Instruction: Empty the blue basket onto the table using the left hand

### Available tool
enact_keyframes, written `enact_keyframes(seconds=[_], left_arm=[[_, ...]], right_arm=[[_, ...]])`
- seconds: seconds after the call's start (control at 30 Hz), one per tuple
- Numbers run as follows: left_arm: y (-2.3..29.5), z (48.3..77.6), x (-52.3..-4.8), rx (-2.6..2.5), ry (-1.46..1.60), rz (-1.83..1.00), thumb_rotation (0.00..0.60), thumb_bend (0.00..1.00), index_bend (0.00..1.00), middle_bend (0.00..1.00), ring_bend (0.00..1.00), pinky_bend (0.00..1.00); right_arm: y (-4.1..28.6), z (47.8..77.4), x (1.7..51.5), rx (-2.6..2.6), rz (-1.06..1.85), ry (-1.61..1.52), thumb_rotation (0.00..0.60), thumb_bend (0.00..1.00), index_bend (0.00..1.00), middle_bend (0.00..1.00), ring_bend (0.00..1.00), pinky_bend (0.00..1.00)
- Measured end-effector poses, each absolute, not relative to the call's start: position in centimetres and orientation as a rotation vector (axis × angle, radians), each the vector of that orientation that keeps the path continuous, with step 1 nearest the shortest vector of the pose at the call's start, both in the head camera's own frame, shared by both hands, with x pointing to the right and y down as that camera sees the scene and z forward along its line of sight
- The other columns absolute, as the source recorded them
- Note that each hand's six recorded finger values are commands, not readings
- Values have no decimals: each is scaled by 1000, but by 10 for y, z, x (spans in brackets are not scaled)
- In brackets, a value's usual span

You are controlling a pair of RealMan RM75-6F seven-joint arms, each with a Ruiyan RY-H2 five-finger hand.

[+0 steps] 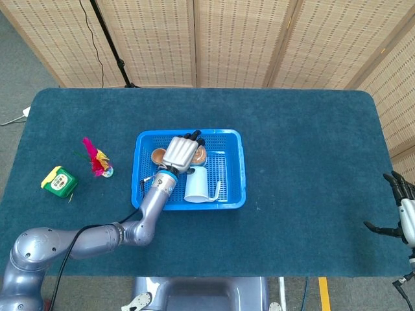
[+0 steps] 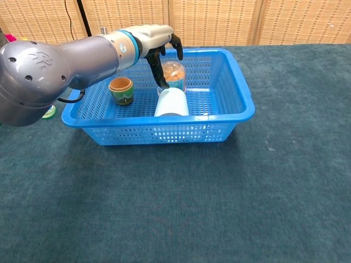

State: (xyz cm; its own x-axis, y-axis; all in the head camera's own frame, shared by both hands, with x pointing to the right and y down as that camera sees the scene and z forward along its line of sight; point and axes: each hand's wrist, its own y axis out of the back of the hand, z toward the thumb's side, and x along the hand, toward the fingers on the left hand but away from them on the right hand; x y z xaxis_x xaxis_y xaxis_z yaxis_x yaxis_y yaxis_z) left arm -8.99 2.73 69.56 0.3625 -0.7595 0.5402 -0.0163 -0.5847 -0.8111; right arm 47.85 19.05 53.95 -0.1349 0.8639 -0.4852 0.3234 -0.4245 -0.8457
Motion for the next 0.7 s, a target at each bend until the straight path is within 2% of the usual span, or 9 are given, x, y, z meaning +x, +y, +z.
enact_keyframes(seconds=[0.37,0.47,0.53,0.6,0.7], left_arm=[[26,704,-82,-1880,657,-1316,600,165,319,162,220,371],[26,705,-79,-1884,656,-1317,600,240,427,259,304,450],[26,705,-79,-1879,662,-1316,600,309,535,363,388,511],[25,704,-79,-1867,672,-1314,600,358,592,415,435,544],[25,704,-79,-1847,683,-1314,600,393,626,446,465,563]], right_arm=[[190,542,479,-1692,1597,-1320,600,0,0,0,0,0],[190,543,479,-1693,1599,-1319,600,0,0,0,0,0],[190,543,479,-1694,1599,-1319,600,0,0,0,0,0],[190,543,479,-1694,1599,-1319,600,0,0,0,0,0],[190,543,479,-1694,1597,-1320,600,0,0,0,0,0]])
